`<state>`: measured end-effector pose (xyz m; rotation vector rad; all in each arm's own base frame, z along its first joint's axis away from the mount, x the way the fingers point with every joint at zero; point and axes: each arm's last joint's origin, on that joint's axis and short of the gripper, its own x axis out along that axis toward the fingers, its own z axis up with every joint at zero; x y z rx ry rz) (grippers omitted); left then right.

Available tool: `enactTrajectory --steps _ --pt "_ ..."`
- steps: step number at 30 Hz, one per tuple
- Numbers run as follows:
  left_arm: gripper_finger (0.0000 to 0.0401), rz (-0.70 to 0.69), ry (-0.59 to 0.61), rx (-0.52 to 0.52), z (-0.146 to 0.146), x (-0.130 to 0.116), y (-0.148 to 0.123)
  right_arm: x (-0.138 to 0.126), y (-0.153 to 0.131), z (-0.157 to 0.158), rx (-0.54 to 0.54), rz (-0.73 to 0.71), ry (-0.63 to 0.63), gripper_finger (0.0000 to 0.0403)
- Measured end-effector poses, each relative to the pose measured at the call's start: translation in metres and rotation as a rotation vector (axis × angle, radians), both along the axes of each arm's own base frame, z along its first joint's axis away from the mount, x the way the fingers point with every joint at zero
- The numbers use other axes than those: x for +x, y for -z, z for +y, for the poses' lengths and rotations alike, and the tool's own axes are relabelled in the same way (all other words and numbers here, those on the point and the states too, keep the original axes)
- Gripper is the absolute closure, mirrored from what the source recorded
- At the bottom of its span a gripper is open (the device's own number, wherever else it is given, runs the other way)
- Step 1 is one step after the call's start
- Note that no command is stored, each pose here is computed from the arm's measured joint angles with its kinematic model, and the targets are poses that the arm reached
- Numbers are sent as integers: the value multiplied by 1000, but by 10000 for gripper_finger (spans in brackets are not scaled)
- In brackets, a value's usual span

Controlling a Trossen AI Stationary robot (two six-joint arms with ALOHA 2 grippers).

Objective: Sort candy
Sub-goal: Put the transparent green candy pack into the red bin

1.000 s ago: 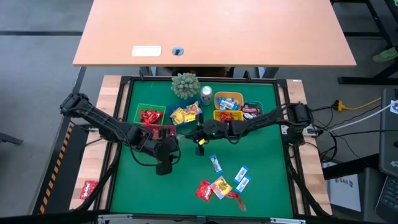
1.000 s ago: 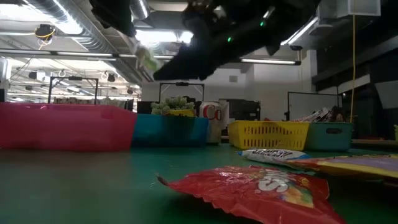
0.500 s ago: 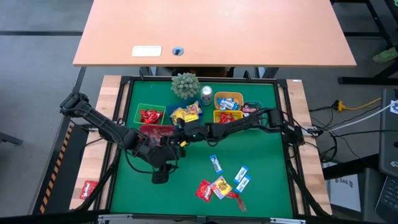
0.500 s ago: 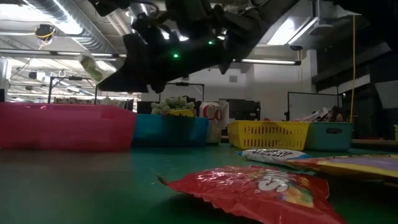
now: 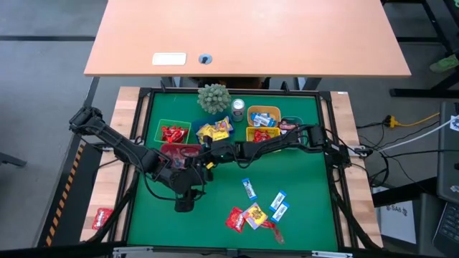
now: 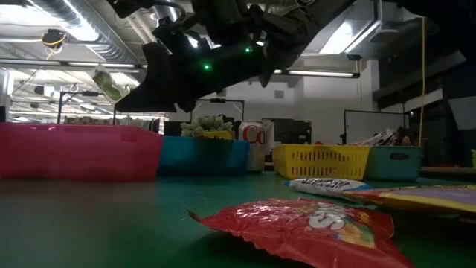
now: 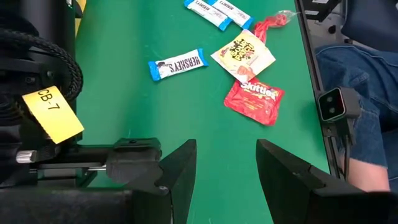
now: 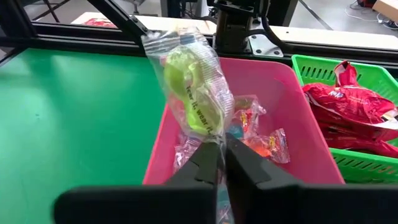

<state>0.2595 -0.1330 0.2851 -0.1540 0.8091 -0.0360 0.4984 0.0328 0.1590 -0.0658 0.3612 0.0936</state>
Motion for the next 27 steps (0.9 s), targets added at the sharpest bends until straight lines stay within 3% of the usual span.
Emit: enactTrajectory --steps 8,12,16,22,27 --pt "247 0 1 1 0 0 0 0 0 0 0 1 0 267" --pt "247 0 1 1 0 0 0 0 0 0 0 3 0 229" --pt "247 0 0 0 0 0 0 -3 -2 0 -3 40 1 214" --pt "247 2 -6 -10 0 0 0 -13 -26 -2 -27 88 48 212" --pt "247 126 -83 -241 -6 -6 3 -24 -38 1 -44 177 34 212"
